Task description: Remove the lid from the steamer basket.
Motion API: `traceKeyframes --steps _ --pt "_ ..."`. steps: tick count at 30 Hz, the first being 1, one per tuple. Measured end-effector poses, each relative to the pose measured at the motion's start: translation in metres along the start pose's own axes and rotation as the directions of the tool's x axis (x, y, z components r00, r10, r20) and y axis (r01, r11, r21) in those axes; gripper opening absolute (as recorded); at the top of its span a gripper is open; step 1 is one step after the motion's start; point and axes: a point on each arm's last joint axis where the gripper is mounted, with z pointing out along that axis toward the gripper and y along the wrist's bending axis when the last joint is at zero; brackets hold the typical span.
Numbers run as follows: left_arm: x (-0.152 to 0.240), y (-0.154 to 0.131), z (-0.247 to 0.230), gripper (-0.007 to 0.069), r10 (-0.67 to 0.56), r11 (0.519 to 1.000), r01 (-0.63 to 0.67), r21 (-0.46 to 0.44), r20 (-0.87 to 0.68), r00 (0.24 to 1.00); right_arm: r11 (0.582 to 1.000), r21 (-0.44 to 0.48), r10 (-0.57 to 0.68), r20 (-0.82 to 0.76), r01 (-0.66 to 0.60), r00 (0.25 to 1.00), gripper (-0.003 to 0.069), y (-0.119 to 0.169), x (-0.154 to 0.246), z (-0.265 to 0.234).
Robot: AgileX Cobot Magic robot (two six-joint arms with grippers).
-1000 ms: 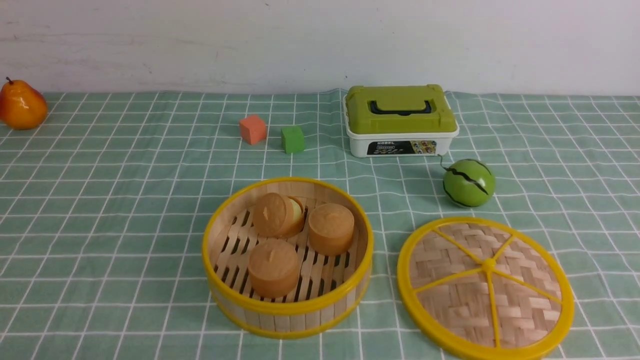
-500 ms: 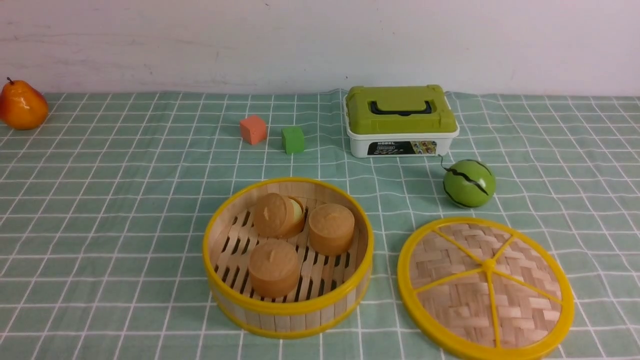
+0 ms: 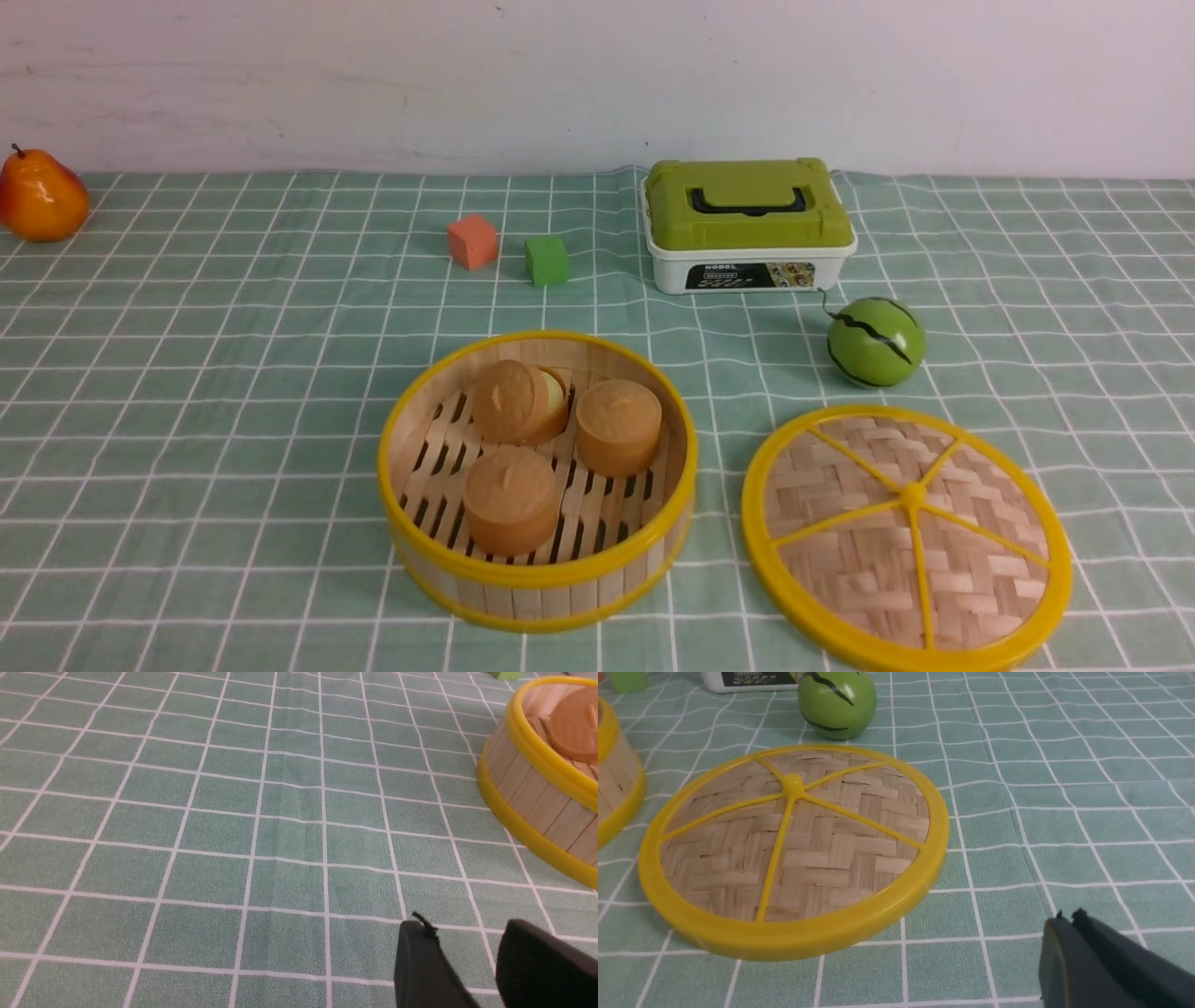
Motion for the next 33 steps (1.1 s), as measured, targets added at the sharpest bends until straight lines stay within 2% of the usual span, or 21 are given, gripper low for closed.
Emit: traceKeyframes --steps 33 --pt "0.0 0.0 0.0 0.0239 0.0 1.0 0.0 0.0 0.0 1.0 1.0 0.0 0.007 -0.001 -0.007 1.0 0.0013 0.0 -0.0001 -0.0001"
